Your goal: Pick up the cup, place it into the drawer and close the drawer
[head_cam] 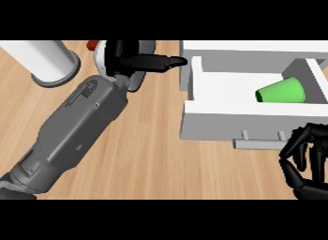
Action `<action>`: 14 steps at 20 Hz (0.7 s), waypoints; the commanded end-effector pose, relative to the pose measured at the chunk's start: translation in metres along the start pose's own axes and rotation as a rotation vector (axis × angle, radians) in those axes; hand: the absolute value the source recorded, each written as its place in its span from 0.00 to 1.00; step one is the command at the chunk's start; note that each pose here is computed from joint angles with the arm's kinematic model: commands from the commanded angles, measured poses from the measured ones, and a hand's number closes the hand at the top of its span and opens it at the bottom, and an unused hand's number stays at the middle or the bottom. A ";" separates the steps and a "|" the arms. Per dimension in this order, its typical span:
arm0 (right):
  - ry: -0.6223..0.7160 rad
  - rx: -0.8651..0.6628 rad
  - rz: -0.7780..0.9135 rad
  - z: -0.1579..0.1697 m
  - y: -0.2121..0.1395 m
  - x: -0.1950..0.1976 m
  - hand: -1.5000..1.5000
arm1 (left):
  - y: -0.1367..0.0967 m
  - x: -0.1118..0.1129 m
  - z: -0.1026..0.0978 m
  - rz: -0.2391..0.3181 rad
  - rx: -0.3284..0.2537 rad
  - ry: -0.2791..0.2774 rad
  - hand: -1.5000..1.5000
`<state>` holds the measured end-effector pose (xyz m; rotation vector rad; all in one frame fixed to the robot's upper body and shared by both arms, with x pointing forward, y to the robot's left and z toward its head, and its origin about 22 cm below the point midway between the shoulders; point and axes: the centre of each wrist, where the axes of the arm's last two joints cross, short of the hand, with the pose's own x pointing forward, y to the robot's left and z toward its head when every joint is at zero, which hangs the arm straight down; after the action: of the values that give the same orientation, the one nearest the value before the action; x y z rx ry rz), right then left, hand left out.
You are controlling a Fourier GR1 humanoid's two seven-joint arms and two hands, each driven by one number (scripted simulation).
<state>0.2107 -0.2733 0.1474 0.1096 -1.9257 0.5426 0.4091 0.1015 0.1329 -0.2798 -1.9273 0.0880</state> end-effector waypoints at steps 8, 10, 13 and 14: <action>0.144 0.008 0.153 -0.011 0.005 -0.026 1.00 | 0.104 0.018 0.087 0.029 0.077 0.026 0.00; 0.118 0.061 0.249 -0.016 0.012 -0.027 1.00 | 0.096 0.033 0.097 0.045 0.061 0.035 0.00; 0.098 0.200 0.452 -0.021 0.016 -0.032 1.00 | 0.131 0.018 0.107 0.037 0.064 0.040 0.00; 0.119 0.196 0.502 -0.031 0.021 -0.031 1.00 | 0.130 0.026 0.109 0.032 0.057 0.026 0.00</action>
<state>0.2357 -0.2533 0.1256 -0.1656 -1.8125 0.8582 0.3330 0.2214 0.0947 -0.2716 -1.8860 0.1670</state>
